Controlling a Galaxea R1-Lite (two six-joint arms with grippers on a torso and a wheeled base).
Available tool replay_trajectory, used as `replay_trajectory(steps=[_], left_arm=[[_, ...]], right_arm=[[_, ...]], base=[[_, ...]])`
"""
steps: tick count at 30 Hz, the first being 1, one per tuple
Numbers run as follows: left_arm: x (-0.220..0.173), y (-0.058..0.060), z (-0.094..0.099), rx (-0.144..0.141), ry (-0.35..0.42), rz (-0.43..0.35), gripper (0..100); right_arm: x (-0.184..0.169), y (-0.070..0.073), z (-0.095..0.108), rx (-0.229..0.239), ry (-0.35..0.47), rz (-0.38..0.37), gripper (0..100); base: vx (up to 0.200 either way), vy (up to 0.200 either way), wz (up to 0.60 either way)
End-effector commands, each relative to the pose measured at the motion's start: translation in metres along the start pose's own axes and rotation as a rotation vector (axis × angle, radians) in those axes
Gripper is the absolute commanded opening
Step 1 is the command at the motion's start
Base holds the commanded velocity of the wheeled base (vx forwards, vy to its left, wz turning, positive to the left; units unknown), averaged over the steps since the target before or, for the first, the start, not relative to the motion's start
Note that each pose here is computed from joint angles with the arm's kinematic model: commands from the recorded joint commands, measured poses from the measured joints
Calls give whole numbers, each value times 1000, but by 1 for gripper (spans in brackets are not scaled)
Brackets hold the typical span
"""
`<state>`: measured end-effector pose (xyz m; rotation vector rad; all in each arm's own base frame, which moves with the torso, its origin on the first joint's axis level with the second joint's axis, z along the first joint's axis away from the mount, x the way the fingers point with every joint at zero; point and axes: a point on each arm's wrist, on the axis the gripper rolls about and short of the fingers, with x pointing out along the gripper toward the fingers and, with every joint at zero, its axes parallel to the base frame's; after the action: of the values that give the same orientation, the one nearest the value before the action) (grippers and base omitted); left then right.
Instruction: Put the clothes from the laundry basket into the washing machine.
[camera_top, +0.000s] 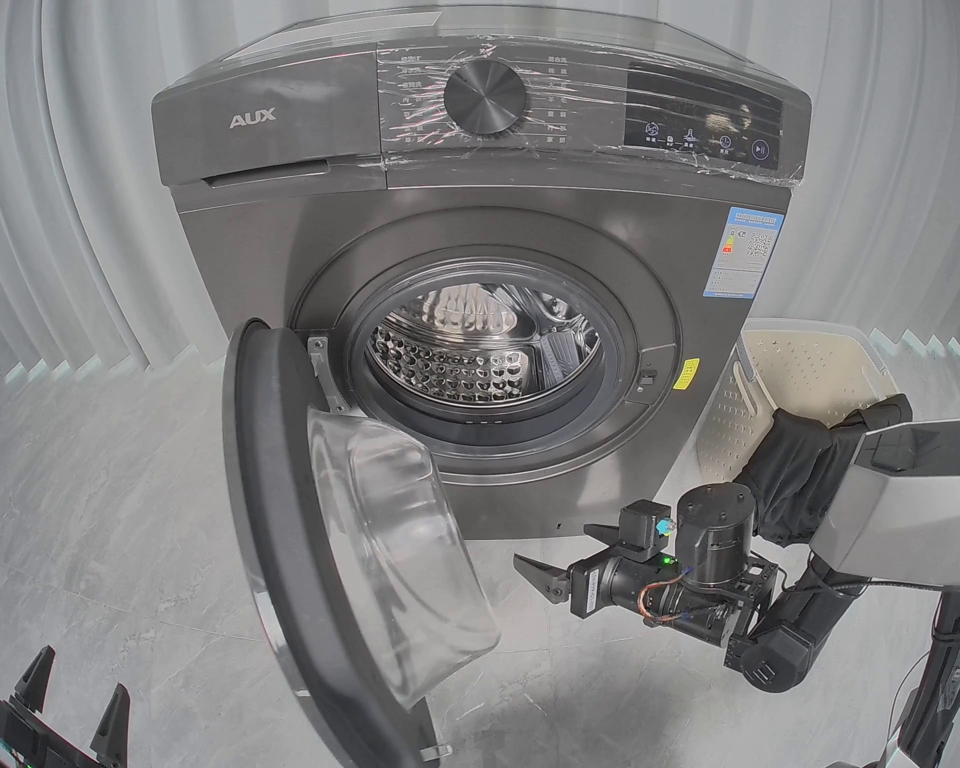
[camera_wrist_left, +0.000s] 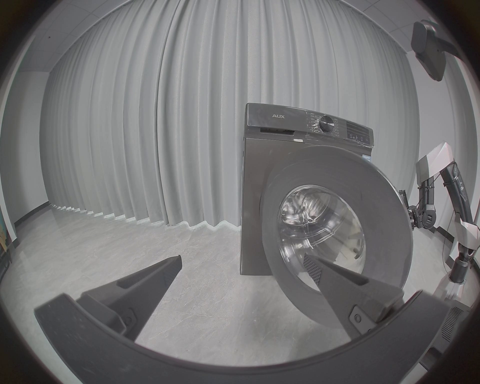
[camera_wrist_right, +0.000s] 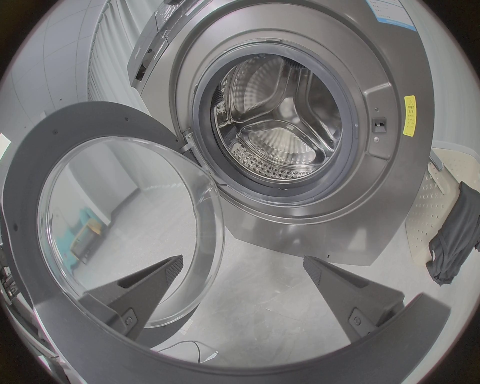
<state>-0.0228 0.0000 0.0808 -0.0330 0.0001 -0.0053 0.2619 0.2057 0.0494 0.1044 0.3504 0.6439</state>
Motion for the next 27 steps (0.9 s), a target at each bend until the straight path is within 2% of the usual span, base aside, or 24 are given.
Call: replay_trajectory(steps=[1,5,11,15,21,22,23,27], left_arm=[[0,0,-5,1,0,1,100],[0,0,-5,-2,0,1,100],[0,0,-5,-1,0,-1,100],[0,0,-5,1,0,1,100],[0,0,-5,1,0,-1,100],[0,0,-5,1,2,-1,100],[0,0,-5,1,0,-1,100],[0,0,-5,1,0,1,100]], right_arm=[[6,1,9,0,-35,5,100],[15,4,15,-2,-62,19,100],[39,6,8,-6,-54,42,100],[53,9,9,-5,-22,41,100],[64,37,14,-23,1,103,100],[64,38,14,-23,3,105,100],[67,46,12,-24,7,124,100],[80,58,0,-31,12,153,100]], base=[[0,0,0],[-150,0,0],[-200,0,0],[0,0,0],[0,0,0],[0,0,0],[0,0,0],[0,0,0]])
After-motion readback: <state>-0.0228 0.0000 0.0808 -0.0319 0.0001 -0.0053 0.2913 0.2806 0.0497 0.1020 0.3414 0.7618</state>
